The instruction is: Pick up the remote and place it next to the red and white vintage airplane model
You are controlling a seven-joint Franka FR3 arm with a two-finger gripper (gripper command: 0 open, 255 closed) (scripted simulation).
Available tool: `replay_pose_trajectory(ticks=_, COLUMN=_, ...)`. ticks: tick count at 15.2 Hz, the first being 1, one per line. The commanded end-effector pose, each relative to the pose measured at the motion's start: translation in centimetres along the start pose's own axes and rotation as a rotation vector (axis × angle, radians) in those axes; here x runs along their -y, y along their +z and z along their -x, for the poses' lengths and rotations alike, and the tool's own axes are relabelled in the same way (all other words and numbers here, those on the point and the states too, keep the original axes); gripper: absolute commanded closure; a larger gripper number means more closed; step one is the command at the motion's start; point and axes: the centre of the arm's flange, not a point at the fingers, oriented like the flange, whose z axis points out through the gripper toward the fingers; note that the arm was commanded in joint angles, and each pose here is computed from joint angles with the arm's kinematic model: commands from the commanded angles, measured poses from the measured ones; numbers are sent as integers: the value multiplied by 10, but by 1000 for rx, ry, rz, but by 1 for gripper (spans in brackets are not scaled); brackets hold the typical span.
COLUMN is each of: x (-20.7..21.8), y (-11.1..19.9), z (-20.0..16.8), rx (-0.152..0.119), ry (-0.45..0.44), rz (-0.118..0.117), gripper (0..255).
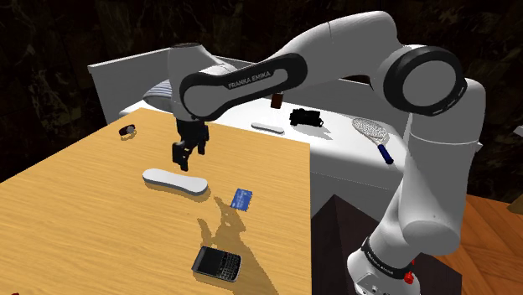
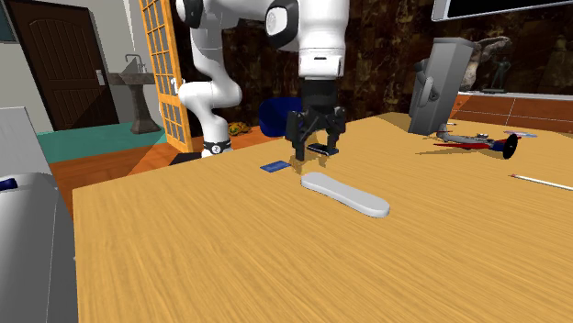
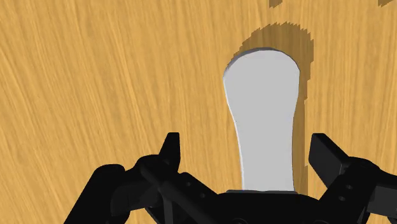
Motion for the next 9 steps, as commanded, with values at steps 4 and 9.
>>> replay_pose_trajectory(ticks=4, x=34, y=35, z=-49, rx=9, ry=-88, rz=11, gripper=0)
replay_pose_trajectory(ticks=9, x=36, y=57, z=-52, rx=10, ry=-93, rz=12, gripper=0)
